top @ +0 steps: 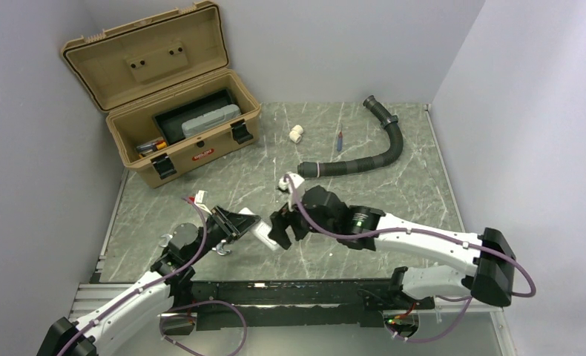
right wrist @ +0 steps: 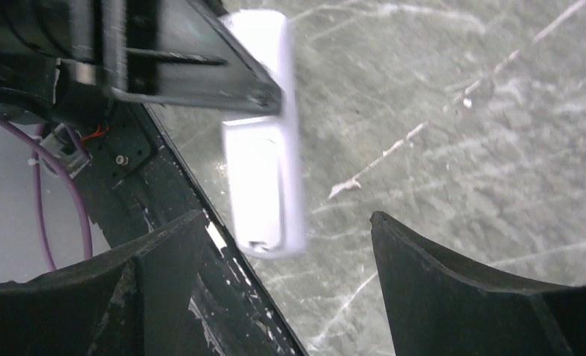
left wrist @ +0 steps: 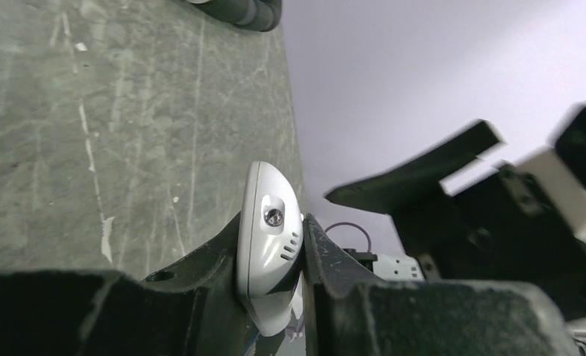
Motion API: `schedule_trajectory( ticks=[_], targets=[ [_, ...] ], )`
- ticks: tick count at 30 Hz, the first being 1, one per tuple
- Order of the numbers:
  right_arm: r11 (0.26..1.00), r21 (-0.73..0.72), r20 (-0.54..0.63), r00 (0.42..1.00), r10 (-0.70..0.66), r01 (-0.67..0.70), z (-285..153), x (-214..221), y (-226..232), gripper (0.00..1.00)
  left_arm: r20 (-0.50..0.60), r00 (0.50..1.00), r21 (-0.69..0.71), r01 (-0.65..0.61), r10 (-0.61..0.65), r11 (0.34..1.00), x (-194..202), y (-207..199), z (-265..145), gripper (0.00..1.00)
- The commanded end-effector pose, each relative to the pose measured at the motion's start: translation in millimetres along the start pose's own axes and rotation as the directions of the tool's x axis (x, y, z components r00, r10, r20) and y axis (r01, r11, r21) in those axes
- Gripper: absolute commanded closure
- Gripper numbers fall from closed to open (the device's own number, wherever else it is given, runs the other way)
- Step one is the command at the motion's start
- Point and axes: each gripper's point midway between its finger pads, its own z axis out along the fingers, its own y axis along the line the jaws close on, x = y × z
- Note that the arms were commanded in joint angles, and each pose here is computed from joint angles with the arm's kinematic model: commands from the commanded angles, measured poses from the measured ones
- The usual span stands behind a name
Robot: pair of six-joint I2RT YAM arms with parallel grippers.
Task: Load the batteries into the remote control
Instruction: Load the battery cover into the remote control.
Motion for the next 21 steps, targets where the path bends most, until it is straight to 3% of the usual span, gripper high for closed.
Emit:
schedule_trajectory(
  ticks=[1, 14, 21],
  targets=[
    [0.982, -0.123, 0.066, 0.987, 0.150, -0.141, -15, -1, 3, 0.15, -0.037, 0.999, 0.101, -0.005, 0.009, 0.995, 9, -12, -6, 1.00],
    [0.890, -0.339, 0.150, 0.916, 0.371, -0.305, -29, -4, 9, 0.10, -0.048, 0.999, 0.121, 0.002, 0.003, 0.993, 9, -21, -6, 1.00],
    [0.862, -0.359, 0.131, 0.895, 0.427, -0.358, -19, 1, 6, 0.07, -0.048, 0.999, 0.123, 0.002, 0.004, 0.992, 8, -23, -6, 1.00]
  ],
)
